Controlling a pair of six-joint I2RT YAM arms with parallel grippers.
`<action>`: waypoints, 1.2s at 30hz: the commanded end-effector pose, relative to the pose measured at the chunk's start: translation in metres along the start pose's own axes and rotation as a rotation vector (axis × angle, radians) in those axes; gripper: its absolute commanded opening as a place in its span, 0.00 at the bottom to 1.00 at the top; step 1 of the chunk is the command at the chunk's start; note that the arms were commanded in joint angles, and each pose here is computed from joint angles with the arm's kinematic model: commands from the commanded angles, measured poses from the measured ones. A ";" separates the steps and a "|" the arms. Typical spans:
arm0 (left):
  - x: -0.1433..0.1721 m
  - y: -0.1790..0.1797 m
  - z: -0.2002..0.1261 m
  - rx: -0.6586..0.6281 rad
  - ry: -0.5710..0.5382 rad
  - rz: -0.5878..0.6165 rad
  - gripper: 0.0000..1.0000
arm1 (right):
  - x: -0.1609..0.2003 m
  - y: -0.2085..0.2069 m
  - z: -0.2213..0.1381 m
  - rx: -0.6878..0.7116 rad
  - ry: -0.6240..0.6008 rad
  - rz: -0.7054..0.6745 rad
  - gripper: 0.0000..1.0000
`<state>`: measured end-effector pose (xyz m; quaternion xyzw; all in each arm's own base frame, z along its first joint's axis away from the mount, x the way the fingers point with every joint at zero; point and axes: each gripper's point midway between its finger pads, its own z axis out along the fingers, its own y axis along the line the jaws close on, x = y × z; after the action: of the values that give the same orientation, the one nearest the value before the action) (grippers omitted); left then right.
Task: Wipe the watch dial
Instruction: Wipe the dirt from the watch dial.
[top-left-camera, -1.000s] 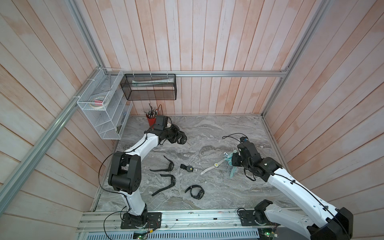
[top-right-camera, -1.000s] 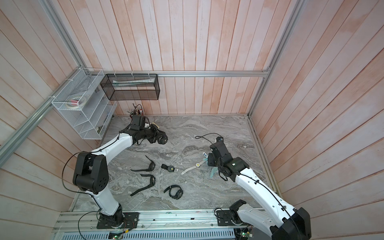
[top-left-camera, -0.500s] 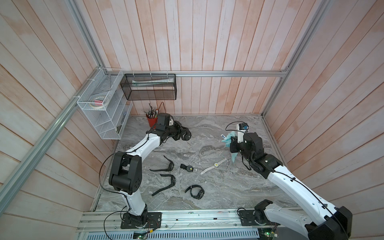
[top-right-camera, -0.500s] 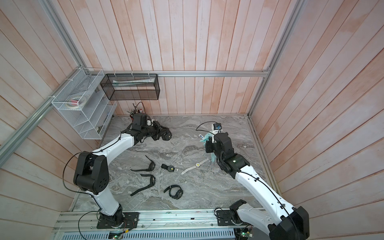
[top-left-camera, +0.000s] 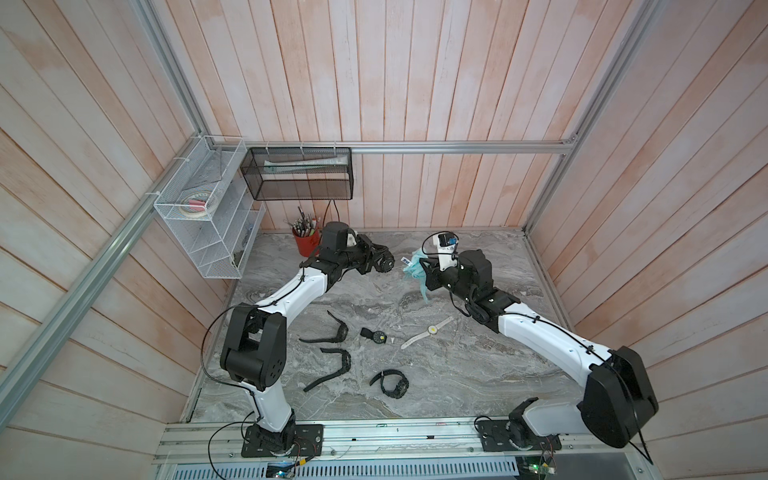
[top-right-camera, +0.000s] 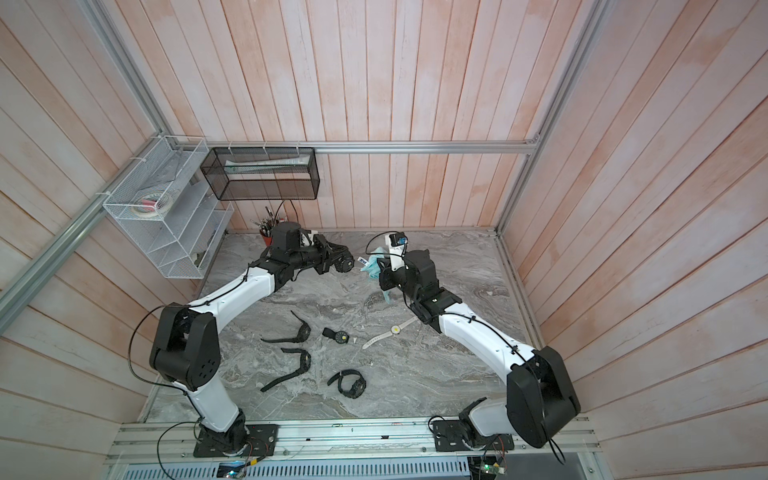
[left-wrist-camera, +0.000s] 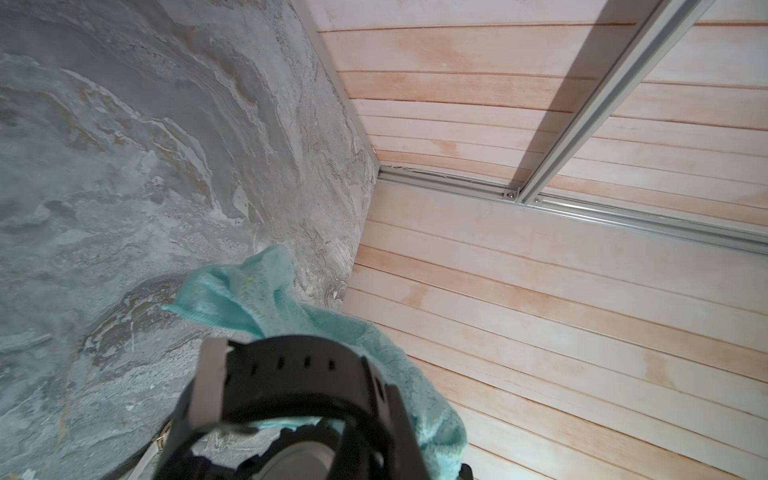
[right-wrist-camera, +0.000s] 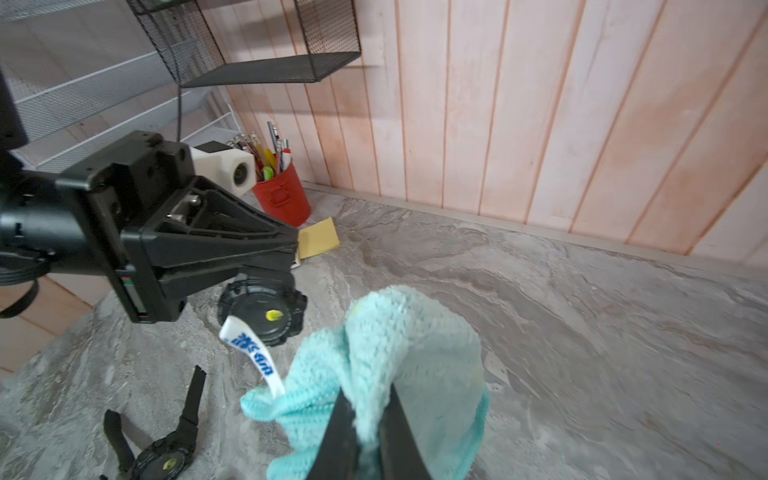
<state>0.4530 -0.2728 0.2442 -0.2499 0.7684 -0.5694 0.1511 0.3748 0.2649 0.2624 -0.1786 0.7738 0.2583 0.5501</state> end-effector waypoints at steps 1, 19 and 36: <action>0.002 -0.028 -0.012 0.082 -0.043 0.045 0.00 | -0.037 0.030 0.003 -0.107 -0.117 0.001 0.04; 0.022 -0.041 -0.021 0.141 -0.041 0.076 0.00 | -0.010 0.058 0.045 -0.098 -0.048 0.006 0.00; 0.023 -0.060 -0.030 0.190 -0.057 0.091 0.00 | 0.019 0.100 0.050 -0.214 0.072 -0.023 0.00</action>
<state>0.4456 -0.2674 0.2675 -0.2548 0.7414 -0.5862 0.2041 0.3711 0.3513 0.2509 -0.2100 0.7690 0.2952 0.5268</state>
